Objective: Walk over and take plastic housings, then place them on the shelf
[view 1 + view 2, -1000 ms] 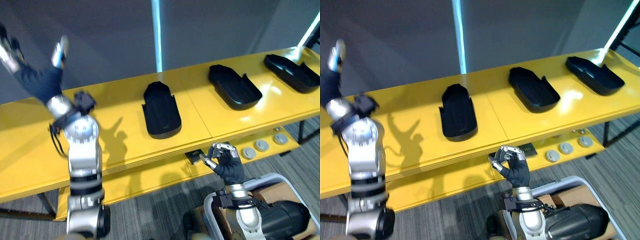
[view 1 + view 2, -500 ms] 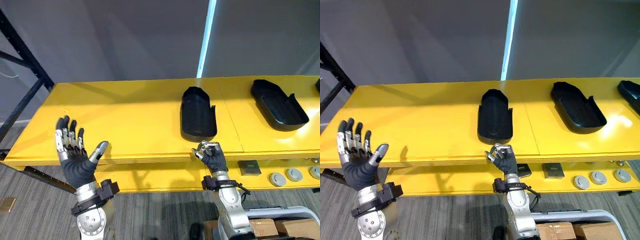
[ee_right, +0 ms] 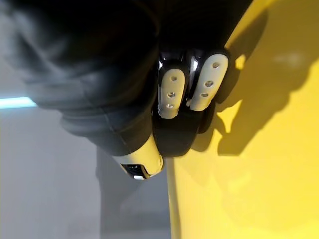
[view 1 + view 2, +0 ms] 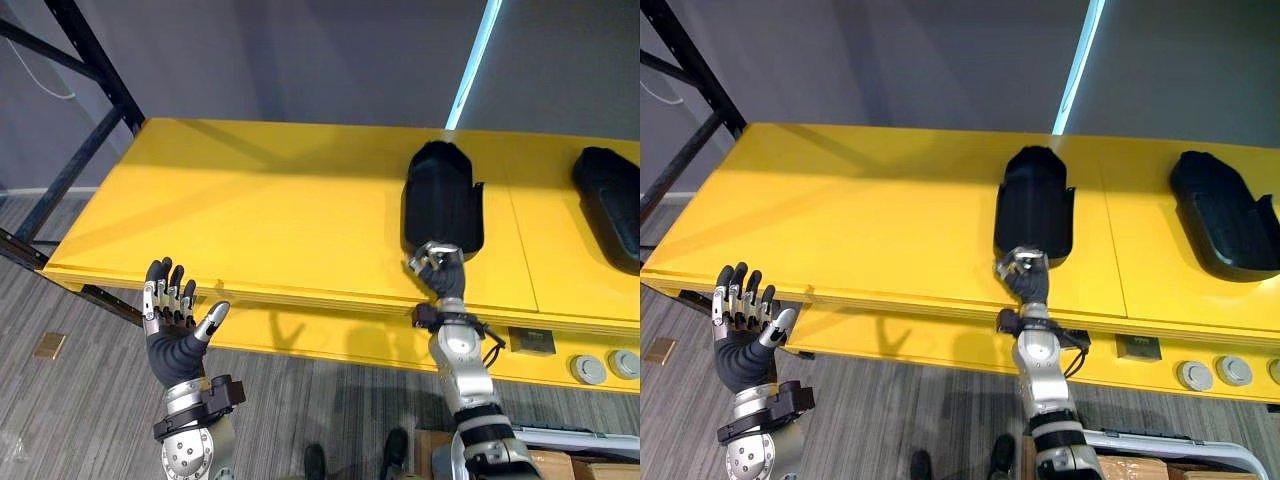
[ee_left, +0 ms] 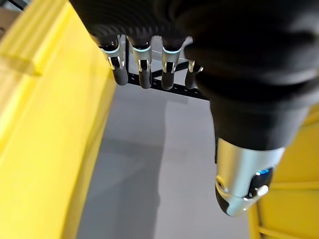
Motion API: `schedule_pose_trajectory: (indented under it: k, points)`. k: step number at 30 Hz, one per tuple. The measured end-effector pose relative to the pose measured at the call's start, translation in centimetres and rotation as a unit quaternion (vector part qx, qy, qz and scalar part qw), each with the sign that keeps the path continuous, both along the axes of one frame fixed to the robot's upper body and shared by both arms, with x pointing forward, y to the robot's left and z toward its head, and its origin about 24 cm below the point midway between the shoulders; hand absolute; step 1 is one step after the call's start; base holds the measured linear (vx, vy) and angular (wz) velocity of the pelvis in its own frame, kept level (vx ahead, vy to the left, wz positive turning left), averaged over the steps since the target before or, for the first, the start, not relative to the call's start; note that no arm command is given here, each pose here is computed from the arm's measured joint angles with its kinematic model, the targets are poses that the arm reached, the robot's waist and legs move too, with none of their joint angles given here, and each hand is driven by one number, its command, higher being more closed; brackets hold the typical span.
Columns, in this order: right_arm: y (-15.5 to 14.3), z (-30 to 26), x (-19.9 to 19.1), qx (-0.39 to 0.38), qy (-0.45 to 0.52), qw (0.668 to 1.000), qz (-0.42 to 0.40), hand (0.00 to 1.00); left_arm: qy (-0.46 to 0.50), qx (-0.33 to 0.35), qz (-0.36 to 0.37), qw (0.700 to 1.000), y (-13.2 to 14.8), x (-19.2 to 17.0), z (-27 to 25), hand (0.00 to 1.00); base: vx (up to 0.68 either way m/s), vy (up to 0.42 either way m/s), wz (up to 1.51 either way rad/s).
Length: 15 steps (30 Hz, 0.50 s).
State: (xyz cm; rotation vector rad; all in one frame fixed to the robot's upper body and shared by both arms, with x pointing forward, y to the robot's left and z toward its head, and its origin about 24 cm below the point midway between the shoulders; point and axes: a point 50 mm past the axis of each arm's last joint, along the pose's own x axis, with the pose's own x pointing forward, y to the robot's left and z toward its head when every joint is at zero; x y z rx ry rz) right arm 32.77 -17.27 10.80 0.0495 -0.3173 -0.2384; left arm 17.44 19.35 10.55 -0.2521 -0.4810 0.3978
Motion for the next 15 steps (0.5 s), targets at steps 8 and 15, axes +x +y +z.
schedule_pose_trajectory:
  k: [8, 15]
  points:
    - [-1.5, 1.0, 0.3, -0.004, -0.013, 0.999, -0.049, 1.0, 0.0, -0.011, 0.026, 1.0, 0.9, -0.1, 0.0, 0.0, 0.01, 0.022, 0.04]
    - [0.1, 0.5, -4.3, 0.021, -0.045, 0.999, -0.022, 0.0, -0.012, -0.025, 0.027, 0.999, 0.5, 0.0, 0.5, 0.0, -0.01, 0.002, -0.02]
